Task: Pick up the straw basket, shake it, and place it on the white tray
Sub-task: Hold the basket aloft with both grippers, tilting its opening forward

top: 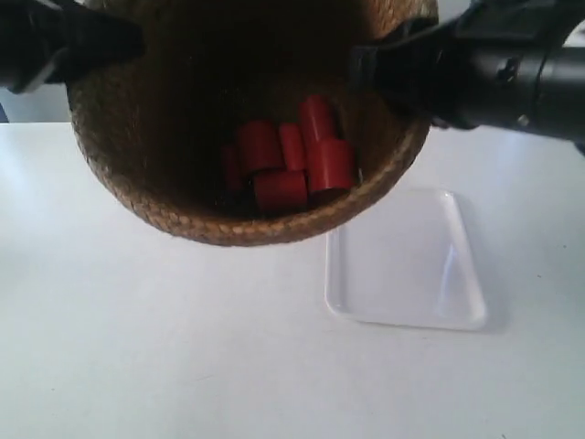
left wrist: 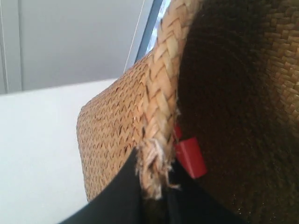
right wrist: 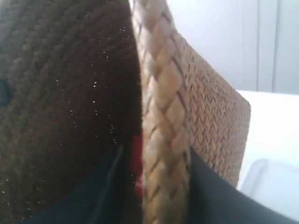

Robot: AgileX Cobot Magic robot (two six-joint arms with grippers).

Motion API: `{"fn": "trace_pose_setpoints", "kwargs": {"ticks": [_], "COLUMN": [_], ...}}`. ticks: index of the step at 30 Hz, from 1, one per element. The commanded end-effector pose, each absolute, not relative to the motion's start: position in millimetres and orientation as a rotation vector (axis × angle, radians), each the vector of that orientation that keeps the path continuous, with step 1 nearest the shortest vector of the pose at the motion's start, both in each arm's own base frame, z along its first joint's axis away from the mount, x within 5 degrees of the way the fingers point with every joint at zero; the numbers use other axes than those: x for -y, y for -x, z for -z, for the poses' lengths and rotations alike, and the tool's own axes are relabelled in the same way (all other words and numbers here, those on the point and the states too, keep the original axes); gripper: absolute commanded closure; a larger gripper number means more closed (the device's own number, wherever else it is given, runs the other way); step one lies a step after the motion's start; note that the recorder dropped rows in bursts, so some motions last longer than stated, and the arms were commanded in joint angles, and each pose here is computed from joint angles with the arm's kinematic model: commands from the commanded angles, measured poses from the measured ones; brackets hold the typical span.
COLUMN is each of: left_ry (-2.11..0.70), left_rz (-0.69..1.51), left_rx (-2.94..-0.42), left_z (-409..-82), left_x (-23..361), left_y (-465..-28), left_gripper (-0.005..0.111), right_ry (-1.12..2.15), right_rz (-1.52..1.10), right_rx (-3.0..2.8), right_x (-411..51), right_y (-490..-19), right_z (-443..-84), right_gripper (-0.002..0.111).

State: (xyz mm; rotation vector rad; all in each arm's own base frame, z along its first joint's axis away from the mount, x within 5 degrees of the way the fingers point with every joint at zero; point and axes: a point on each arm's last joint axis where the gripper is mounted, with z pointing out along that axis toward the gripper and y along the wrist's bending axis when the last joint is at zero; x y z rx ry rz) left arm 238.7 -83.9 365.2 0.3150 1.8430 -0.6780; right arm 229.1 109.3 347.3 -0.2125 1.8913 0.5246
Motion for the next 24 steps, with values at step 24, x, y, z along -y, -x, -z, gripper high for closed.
{"fn": "trace_pose_setpoints", "kwargs": {"ticks": [24], "left_ry": [-0.469], "left_rz": [0.867], "left_rx": [-1.881], "left_z": [-373.5], "left_x": [97.3], "left_y": [-210.9], "left_gripper": [0.107], "right_ry": [0.342], "right_rz": [-0.622], "right_rx": [-1.955], "right_x": [-126.9], "right_y": [-217.4], "right_z": [-361.3], "right_gripper": [0.108]}}
